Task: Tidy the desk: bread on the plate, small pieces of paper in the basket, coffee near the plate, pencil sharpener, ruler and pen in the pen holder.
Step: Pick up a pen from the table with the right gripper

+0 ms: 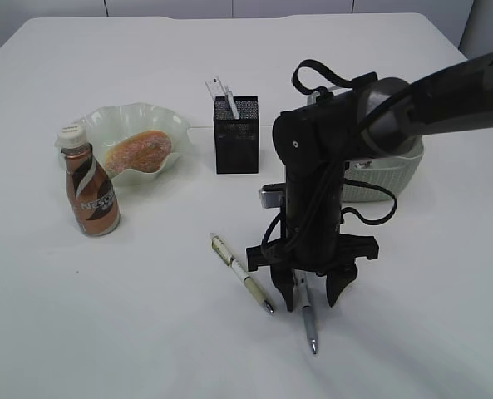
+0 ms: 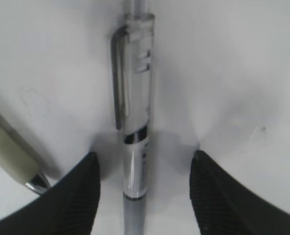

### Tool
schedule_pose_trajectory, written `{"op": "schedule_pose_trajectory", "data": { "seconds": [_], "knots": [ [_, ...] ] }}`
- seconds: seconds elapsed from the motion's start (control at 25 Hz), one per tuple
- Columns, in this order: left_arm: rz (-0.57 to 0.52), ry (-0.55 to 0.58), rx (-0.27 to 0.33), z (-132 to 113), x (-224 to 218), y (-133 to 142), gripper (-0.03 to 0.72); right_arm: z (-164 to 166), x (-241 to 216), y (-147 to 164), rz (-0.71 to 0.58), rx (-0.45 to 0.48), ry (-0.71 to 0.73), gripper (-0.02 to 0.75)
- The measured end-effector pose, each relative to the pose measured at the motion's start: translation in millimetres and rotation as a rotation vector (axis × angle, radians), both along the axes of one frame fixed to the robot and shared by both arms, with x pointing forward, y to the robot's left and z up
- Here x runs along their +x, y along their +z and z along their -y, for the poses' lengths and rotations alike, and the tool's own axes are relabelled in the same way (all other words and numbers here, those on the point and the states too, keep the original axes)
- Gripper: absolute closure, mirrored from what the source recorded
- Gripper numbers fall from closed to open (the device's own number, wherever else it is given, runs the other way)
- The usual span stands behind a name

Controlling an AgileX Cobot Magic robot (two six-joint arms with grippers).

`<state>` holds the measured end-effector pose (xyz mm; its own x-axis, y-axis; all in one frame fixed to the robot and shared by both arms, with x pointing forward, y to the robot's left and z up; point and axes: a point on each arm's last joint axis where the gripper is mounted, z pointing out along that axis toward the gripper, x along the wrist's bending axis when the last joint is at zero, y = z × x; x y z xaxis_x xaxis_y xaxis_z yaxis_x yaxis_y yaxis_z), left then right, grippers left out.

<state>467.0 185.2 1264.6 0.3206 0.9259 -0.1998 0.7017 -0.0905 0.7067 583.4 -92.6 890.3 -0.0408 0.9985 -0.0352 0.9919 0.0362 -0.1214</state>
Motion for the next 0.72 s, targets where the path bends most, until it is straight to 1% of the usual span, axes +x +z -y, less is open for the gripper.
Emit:
{"op": "schedule_pose_trajectory", "data": {
  "seconds": [0.12,0.16,0.2,0.32,0.4,0.44,0.48,0.72],
  "knots": [
    [0.0,0.0,0.0,0.0,0.0,0.0,0.434,-0.4,0.1,0.1,-0.001,0.003,-0.002,0.281],
    [0.001,0.001,0.002,-0.2,0.1,0.0,0.434,-0.4,0.1,0.1,-0.001,0.003,-0.002,0.295],
    [0.001,0.001,0.002,-0.2,0.1,0.0,0.434,-0.9,0.4,0.0,-0.001,0.006,-0.004,0.324],
    [0.001,0.001,0.002,-0.2,0.1,0.0,0.434,-1.7,1.0,-0.5,0.001,0.012,-0.004,0.469],
    [0.001,0.001,0.002,-0.2,0.1,0.0,0.434,-1.9,1.1,-0.5,0.001,0.018,0.023,0.599],
    [0.001,0.001,0.002,-0.2,0.1,0.0,0.434,-1.9,1.1,-0.5,0.0,0.019,0.032,0.636],
    [0.001,0.001,0.002,-0.2,0.1,0.0,0.434,-1.9,1.1,-0.5,0.0,0.019,0.037,0.654],
    [0.001,0.001,0.002,-0.2,0.1,0.0,0.434,-1.9,1.1,0.0,-0.004,0.023,0.082,0.658]
  ]
}}
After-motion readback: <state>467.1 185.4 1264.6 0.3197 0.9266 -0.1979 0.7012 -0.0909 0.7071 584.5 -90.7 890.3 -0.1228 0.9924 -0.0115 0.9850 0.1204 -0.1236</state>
